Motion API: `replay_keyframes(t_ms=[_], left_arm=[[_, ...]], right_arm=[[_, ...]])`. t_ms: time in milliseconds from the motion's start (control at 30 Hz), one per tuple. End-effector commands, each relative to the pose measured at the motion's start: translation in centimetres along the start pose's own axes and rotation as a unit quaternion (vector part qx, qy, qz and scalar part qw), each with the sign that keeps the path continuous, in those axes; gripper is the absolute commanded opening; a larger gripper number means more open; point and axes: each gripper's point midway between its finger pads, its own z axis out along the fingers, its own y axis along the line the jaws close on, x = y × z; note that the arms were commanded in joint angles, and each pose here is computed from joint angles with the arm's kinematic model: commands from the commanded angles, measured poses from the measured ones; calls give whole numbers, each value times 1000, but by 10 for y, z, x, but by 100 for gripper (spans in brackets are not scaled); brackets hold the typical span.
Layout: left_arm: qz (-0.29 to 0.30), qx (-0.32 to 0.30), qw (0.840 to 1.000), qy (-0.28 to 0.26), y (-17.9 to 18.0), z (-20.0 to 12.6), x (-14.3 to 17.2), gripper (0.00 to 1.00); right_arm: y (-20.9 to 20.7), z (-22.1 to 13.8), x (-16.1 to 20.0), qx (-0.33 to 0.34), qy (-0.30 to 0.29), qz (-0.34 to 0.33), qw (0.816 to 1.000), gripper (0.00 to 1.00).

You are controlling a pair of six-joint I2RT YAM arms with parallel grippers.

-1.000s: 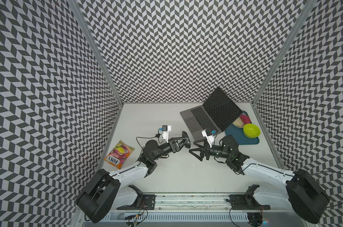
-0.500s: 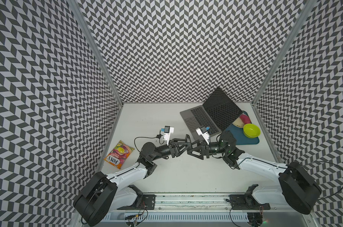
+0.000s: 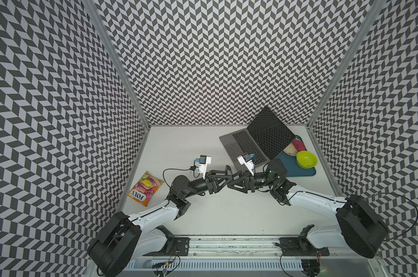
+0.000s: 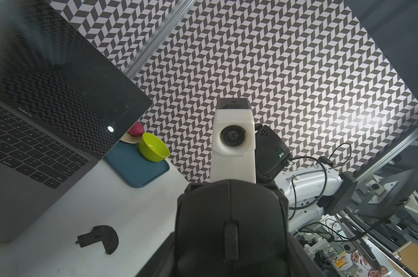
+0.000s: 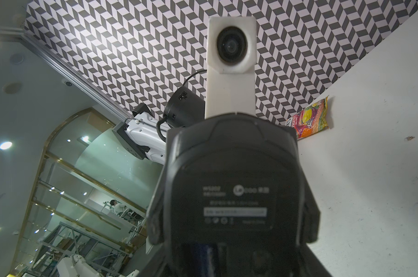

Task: Insert the wireless mouse receiver into the laptop
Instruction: Adjust the mouse as needed.

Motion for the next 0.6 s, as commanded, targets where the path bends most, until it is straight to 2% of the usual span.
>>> replay_keyframes(t_ms=[0, 133, 200, 300, 367, 467, 567], left_arm=[[15, -30, 999, -29, 6, -5, -7, 52], [9, -49, 998, -45, 13, -10, -9, 64], [9, -45, 998, -48, 12, -10, -9, 50], [9, -36, 998, -51, 8, -11, -10, 43], [12, -32, 998, -50, 7, -11, -10, 38], [15, -27, 998, -52, 5, -11, -11, 34], [16, -18, 999, -48, 1, -9, -11, 34]], right_arm=[[-20, -1, 10, 31, 4, 9, 999, 36], [-32, -2, 22, 47, 15, 19, 999, 35], [-33, -2, 26, 43, 22, 26, 998, 35], [-34, -1, 32, 35, 34, 34, 998, 34], [-31, -1, 35, 27, 40, 34, 998, 42], [-25, -1, 36, 13, 47, 29, 998, 59], [-15, 0, 34, -6, 52, 18, 998, 67]])
